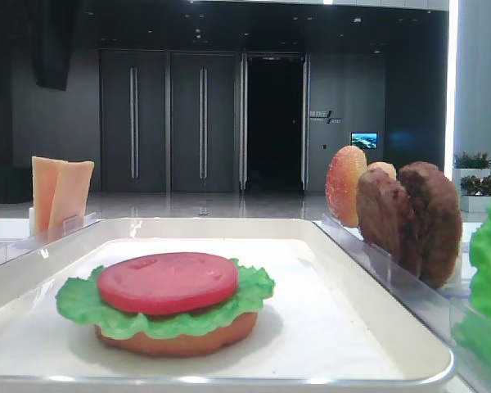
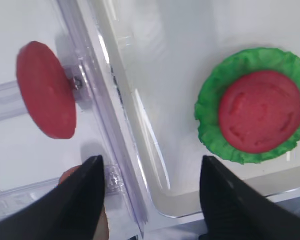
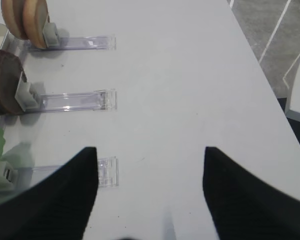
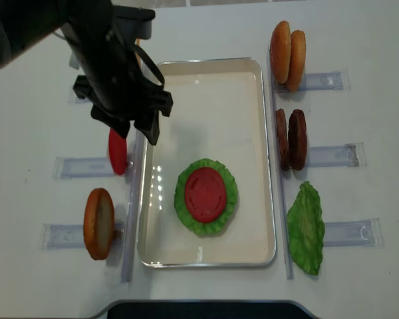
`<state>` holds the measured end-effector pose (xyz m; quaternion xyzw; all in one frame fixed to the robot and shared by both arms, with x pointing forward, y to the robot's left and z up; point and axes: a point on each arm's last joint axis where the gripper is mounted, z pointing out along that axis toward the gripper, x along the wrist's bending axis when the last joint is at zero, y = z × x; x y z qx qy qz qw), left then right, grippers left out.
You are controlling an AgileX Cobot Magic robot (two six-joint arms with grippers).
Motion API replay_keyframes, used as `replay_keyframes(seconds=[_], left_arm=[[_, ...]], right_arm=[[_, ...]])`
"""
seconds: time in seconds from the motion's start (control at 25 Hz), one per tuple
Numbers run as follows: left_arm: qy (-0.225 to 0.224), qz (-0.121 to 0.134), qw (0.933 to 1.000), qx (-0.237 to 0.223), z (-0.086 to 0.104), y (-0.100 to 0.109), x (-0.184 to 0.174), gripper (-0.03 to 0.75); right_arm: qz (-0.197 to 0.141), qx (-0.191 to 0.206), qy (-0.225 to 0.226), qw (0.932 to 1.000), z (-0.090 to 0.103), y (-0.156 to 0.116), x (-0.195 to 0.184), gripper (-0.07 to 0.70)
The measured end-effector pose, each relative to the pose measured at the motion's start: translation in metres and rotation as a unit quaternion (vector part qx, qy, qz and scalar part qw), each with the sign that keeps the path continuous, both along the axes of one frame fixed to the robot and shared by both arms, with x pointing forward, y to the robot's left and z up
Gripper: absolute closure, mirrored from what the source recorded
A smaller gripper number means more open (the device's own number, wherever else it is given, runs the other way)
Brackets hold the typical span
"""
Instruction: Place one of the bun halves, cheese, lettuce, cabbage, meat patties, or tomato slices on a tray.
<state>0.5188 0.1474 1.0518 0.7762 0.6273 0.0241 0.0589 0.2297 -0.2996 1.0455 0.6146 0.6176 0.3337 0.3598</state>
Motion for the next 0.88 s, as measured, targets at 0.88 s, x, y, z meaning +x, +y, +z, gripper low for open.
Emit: replay_keyframes(seconds=[0.88], left_arm=[[-0.013, 0.105, 0.9934, 0.046, 0.000, 0.111, 0.036, 0.252]], right_arm=[[0.000, 0.000, 0.000, 1.0000, 0.000, 0.000, 0.000, 0.170]])
